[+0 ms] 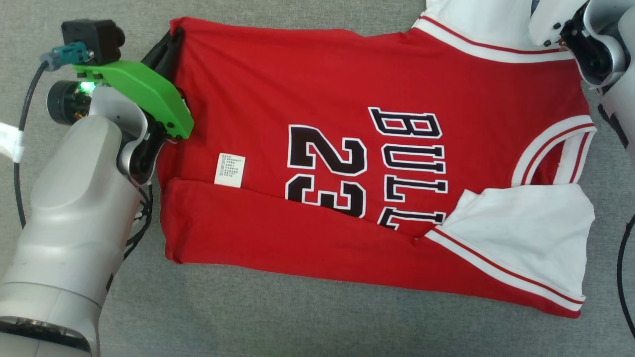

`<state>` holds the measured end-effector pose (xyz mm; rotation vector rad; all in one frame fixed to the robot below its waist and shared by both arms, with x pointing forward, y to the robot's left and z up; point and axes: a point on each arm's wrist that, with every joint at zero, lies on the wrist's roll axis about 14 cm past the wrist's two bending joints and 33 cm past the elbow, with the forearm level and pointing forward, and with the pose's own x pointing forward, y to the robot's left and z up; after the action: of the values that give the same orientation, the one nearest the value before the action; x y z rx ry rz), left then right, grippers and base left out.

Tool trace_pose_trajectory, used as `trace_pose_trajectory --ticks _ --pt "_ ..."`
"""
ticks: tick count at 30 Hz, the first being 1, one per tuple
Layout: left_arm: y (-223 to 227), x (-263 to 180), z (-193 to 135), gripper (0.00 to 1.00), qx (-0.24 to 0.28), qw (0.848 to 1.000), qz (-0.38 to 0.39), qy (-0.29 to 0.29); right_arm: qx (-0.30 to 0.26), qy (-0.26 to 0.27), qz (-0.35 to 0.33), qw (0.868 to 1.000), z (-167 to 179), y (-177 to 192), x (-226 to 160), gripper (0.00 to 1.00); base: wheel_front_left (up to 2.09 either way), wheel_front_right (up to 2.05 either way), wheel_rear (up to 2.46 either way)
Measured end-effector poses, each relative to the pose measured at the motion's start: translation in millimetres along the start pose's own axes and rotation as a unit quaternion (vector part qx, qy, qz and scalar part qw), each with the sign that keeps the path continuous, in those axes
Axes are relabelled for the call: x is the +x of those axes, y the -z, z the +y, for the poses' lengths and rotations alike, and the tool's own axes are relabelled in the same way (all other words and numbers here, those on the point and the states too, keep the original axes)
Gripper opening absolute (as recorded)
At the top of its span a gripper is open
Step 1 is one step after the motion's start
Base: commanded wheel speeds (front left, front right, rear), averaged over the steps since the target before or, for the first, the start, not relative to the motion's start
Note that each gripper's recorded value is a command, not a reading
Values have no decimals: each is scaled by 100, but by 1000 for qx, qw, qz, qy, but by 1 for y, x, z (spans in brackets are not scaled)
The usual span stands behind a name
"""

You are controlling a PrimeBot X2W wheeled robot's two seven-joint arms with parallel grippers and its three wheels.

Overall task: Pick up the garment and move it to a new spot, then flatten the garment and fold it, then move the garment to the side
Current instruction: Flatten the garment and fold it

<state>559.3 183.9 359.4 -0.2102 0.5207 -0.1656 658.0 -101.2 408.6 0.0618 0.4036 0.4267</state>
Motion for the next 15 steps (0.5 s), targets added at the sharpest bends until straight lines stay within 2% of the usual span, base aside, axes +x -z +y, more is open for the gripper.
trace_pose_trajectory --ticks 7,15 --pt "-21 -19 1 0 16 999 -47 3 34 -13 -94 995 3 -25 -41 0 0 0 0" --pt "-29 -44 -5 0 28 997 -76 6 33 -23 -133 990 10 -26 -100 0 0 0 0"
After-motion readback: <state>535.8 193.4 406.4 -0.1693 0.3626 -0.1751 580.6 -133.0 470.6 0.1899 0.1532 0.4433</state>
